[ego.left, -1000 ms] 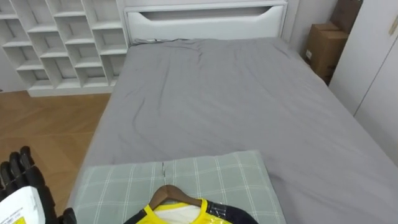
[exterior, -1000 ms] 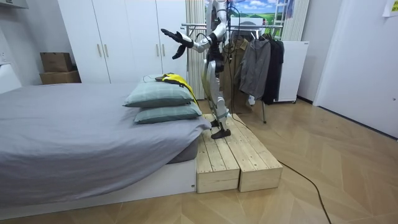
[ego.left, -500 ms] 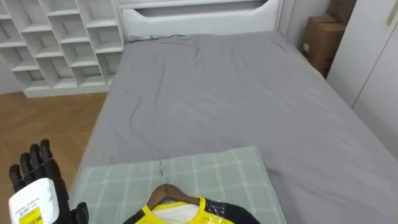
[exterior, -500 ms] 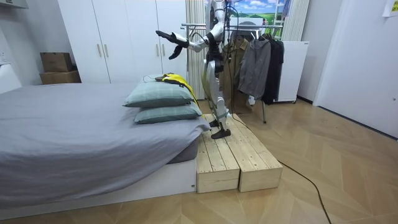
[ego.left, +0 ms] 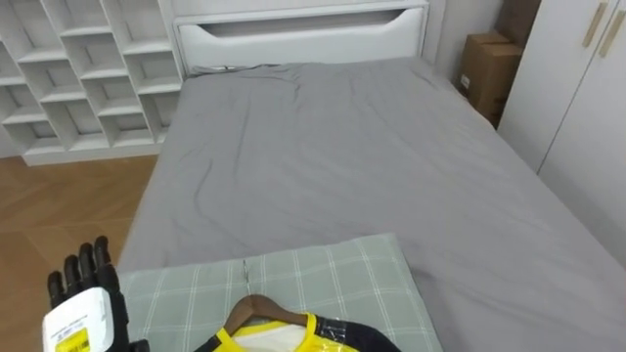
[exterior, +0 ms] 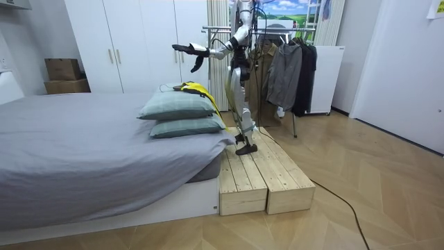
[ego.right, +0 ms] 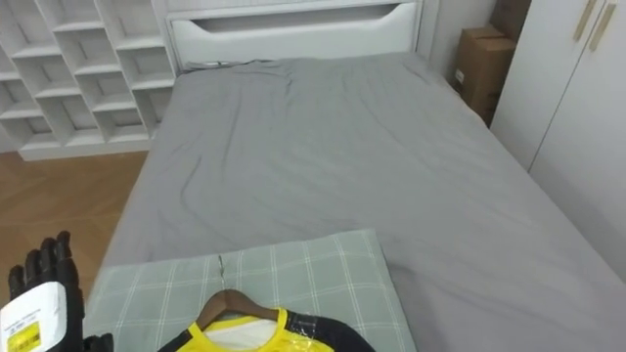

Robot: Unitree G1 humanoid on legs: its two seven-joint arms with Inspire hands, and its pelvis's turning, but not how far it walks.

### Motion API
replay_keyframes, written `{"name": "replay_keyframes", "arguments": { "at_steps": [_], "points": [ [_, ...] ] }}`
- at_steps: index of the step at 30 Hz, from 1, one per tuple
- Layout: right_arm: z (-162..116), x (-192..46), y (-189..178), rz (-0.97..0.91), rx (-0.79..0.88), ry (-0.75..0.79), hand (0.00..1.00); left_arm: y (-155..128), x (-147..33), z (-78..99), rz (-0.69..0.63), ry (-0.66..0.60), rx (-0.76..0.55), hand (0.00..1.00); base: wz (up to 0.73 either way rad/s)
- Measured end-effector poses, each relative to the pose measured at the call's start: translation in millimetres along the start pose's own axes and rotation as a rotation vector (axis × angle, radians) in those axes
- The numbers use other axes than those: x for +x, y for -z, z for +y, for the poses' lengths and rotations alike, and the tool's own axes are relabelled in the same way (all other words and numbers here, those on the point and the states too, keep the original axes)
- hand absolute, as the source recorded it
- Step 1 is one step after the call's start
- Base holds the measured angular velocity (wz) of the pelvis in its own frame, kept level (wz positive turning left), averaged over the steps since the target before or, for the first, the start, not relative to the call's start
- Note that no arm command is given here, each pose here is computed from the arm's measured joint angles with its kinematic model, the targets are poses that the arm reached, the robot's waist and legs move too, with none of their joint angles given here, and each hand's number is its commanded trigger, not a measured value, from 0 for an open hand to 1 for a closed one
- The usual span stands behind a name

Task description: Hang clothes

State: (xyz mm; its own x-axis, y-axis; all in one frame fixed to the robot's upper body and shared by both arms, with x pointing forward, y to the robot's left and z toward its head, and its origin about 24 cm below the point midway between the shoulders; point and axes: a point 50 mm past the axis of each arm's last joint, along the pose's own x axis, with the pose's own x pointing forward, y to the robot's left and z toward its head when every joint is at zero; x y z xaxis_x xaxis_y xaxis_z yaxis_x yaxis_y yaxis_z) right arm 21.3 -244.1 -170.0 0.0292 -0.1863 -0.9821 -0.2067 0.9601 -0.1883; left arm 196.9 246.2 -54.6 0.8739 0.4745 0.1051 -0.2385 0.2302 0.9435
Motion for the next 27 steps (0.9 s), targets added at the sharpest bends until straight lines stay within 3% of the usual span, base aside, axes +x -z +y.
{"name": "replay_keyframes", "arguments": {
  "at_steps": [8, 27],
  "points": [
    [0, 0, 2, 0.002, -0.004, -0.003, 0.00, -17, 12.8, -0.8, -0.057, 0.039, 0.002, 0.00, -0.03],
    [3, 0, -3, -0.013, -0.012, -0.022, 0.00, -30, 12.1, -10.4, -0.107, 0.182, -0.008, 0.00, -0.06]
  ]
}}
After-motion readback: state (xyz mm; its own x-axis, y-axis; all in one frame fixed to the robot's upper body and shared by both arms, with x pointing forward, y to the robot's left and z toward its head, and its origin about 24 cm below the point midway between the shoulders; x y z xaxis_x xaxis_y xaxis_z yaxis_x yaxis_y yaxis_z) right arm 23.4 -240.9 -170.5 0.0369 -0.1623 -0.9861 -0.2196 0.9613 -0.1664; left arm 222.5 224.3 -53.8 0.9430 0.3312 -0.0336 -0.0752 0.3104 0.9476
